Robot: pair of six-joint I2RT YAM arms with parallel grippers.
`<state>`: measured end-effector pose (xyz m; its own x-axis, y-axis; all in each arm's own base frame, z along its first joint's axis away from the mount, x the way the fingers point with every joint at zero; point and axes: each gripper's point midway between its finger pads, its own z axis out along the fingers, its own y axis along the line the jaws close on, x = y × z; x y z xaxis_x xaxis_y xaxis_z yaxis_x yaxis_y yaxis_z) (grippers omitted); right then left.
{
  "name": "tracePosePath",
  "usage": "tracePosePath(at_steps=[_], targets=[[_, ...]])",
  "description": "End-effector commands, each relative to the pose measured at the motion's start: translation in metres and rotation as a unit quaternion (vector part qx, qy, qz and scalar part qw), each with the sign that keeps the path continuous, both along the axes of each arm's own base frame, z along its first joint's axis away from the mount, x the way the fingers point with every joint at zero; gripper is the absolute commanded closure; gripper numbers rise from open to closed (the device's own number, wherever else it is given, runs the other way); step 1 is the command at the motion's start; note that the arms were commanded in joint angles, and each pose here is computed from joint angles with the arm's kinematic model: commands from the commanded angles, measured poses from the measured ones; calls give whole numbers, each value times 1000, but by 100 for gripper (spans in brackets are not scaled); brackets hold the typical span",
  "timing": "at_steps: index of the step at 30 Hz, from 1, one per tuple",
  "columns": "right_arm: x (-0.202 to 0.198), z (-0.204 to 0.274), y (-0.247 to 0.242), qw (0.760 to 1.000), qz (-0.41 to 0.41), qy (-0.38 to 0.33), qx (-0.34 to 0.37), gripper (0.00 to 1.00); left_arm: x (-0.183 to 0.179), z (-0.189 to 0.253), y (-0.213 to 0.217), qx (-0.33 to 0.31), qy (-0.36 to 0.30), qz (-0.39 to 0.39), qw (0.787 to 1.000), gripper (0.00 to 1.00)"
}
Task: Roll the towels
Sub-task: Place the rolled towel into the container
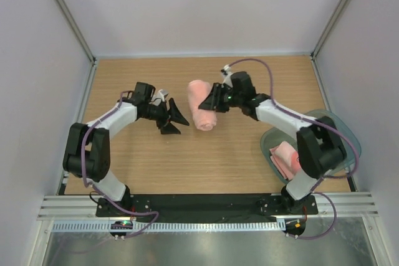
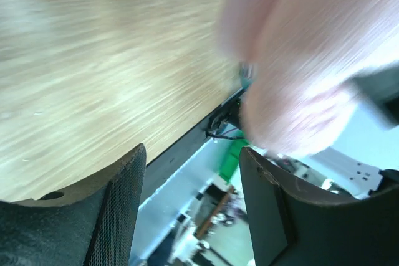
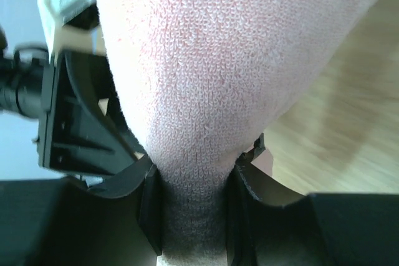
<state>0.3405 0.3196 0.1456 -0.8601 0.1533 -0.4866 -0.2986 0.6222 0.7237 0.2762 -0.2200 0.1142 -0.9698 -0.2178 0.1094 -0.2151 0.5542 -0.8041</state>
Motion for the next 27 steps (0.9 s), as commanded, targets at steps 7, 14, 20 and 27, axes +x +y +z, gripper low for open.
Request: tracePosePath(at_steps=[7, 14, 20, 27], targets=[[14, 124, -184, 968, -225, -96, -55, 99, -34, 30, -85, 80, -78, -87, 990, 38], [-10, 179, -250, 935, -324, -130, -65, 99, -52, 39, -179, 67, -110, -116, 985, 39], [-34, 189, -262, 926, -349, -128, -58, 99, -63, 31, -245, 79, -123, -125, 981, 39], [-54, 204, -254, 930, -340, -138, -31, 99, -69, 11, -307, 74, -142, -134, 978, 40]])
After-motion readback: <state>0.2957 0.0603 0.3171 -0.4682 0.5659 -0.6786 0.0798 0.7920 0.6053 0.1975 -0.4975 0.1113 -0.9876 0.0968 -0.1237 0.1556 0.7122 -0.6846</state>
